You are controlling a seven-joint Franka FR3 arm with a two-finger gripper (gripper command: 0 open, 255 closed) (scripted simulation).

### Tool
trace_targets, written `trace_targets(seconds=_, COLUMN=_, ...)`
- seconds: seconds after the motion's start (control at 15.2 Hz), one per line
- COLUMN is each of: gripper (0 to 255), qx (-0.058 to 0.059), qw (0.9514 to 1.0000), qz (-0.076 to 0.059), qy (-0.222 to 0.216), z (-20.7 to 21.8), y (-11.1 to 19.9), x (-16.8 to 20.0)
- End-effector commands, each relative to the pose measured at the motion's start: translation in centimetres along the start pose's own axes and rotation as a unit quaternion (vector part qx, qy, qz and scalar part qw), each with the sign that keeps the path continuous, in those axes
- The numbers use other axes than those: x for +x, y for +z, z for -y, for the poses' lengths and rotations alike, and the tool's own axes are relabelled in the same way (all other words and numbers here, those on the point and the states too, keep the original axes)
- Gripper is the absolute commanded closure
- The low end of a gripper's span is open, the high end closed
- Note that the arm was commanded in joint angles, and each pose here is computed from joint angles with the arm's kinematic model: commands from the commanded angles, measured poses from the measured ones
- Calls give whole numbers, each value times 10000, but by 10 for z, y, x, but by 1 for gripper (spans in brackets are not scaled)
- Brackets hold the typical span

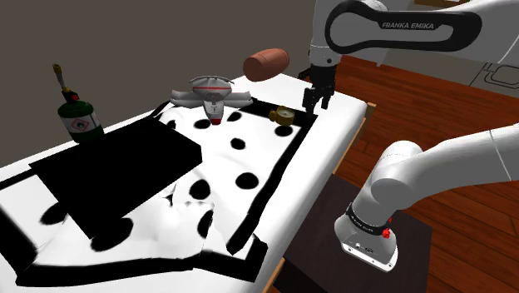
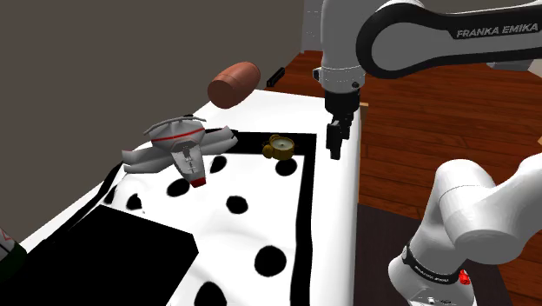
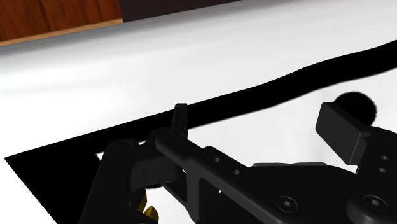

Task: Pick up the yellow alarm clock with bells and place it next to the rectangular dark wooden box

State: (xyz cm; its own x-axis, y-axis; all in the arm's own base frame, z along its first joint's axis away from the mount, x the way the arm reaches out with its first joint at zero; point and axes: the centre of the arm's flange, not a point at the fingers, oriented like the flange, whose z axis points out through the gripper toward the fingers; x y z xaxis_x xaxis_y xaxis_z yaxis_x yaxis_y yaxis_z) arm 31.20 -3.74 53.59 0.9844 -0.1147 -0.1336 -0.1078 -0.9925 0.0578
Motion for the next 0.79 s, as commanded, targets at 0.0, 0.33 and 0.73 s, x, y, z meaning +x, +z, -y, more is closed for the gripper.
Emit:
trace_targets(seconds=0.0, gripper=0, qx=0, qw=10000, qz=0, qy=0, z=0, y=0, x=0)
trace_targets(seconds=0.33, gripper=0, qx=57, qw=9995, qz=-124, qy=274, z=-35, y=31, x=44)
trace_targets(seconds=0.73, gripper=0, qx=126, qw=9977, qz=-272, qy=602, z=-79, y=67, x=96)
